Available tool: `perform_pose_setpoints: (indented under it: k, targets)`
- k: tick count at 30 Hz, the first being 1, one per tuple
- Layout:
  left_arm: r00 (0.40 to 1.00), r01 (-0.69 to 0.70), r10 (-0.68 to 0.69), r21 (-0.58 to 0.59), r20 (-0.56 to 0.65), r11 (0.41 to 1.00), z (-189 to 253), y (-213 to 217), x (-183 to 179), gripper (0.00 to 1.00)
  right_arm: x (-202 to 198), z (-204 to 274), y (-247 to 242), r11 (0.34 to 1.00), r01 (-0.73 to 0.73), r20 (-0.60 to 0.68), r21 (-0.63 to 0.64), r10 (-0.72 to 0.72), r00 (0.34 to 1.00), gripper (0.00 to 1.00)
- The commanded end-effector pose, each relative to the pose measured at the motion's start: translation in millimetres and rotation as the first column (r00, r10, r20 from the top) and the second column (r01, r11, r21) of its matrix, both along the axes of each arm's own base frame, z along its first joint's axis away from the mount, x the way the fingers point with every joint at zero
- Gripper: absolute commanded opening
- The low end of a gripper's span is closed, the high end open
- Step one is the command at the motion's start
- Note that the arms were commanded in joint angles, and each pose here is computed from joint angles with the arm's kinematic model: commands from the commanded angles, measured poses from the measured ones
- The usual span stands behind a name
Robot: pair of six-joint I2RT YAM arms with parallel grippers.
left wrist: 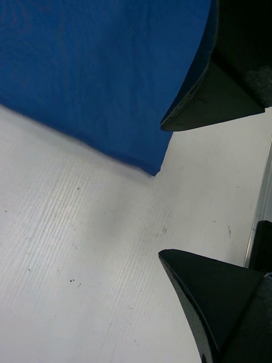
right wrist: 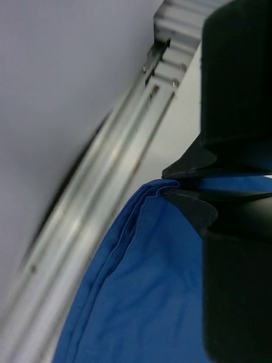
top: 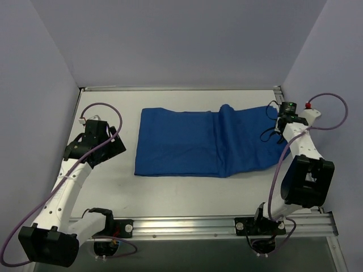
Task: Open and lay out the surgical kit
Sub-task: Open the surgical kit at the center of the board.
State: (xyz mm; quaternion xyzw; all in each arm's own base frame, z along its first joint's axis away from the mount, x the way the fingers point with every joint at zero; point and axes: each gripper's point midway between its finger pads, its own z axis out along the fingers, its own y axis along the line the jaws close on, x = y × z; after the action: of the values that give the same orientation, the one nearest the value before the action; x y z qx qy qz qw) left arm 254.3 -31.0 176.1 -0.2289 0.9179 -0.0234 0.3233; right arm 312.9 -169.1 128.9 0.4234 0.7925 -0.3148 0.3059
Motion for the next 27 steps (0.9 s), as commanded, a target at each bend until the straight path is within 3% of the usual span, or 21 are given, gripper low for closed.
perform_pose_setpoints:
  k: [1,10,13,14,15,19,22,27]
  targets:
    - [0.996,0.032,-0.031,-0.015,0.086,0.999,15,-4,7,0.94,-28,26,-45,0.980,0.145,-0.033,-0.136,-0.150,0.988,0.00]
    - [0.997,0.036,-0.034,-0.036,0.073,0.999,2,-7,-2,0.94,-37,16,-89,0.979,0.155,-0.077,-0.135,-0.166,0.983,0.00]
    - [0.998,0.034,-0.032,-0.034,0.062,0.999,-2,-6,-3,0.94,-36,3,-87,0.982,0.159,-0.097,-0.098,-0.169,0.981,0.19]
    - [0.997,0.036,-0.034,-0.034,0.062,0.999,-2,-7,-3,0.94,-34,3,-86,0.983,0.159,-0.094,-0.089,-0.167,0.981,0.31]
    - [0.998,0.039,-0.037,-0.040,0.057,0.998,-3,-8,-3,0.94,-33,3,-86,0.983,0.164,-0.090,-0.083,-0.171,0.981,0.38]
    - [0.998,0.046,-0.044,-0.042,0.048,0.998,-3,-11,-1,0.94,-29,14,-77,0.981,0.187,-0.079,-0.043,-0.190,0.979,0.56]
    - [0.997,0.059,-0.058,-0.034,0.046,0.998,-1,-14,3,0.94,-9,33,-57,0.993,0.115,-0.006,0.013,-0.115,0.993,0.66]
    - [0.992,0.117,-0.117,-0.015,0.049,0.993,8,-37,14,0.94,41,63,31,0.967,-0.210,0.205,0.140,0.179,0.962,0.84]
